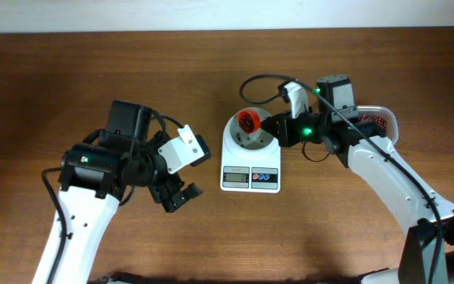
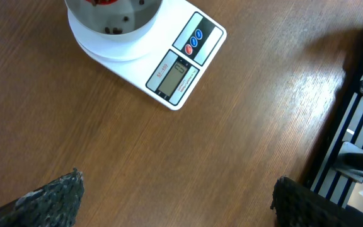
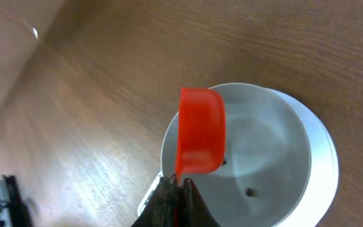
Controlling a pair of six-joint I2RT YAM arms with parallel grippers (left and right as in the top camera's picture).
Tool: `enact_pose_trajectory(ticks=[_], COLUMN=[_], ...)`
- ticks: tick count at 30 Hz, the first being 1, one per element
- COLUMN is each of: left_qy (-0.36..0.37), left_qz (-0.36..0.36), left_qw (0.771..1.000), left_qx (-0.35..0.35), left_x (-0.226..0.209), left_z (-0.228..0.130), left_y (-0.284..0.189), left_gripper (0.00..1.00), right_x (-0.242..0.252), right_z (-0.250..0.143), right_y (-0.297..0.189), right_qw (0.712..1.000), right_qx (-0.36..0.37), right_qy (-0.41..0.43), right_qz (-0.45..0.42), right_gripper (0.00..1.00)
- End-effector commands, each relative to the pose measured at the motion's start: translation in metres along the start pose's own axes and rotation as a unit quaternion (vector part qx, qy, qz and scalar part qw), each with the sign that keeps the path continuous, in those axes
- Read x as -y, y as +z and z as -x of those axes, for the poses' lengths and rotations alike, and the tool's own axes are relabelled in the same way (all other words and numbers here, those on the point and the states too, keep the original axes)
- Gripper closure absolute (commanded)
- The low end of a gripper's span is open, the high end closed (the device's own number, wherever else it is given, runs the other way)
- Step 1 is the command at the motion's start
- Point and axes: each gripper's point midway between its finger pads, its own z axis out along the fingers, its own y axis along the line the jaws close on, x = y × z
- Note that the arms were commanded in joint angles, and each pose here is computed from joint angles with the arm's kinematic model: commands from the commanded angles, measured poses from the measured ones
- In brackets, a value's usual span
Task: Scoop and weigh 50g on scale
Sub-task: 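Tip the scoop to pour beans into the white bowl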
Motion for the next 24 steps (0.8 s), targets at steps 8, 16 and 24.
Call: enact_pose_trajectory(ticks=[8, 16, 24], left_qy=[0.011, 0.011, 0.011], left_qz=[0.000, 0.000, 0.000], left_qw=[1.000, 1.000, 1.000], left_qx=[0.012, 0.012, 0.012], left_x=[0.000, 0.000, 0.000], left_z=[0.006, 0.006, 0.006], left_y=[-0.004, -0.004, -0.004], left_gripper=[0.01, 0.01, 0.01], right_x=[-0.003, 0.001, 0.011], right_z=[0.008, 0.006, 0.005], right_y=[-0.004, -0.004, -0.006], right_qw=[0.996, 0.996, 0.995], right_qx=[0.006, 0.002, 0.000], right_qy=[-0.078, -0.067, -0.054], right_qz=[-0.047, -0.062, -0.088], right_gripper=[0.96, 0.96, 0.96])
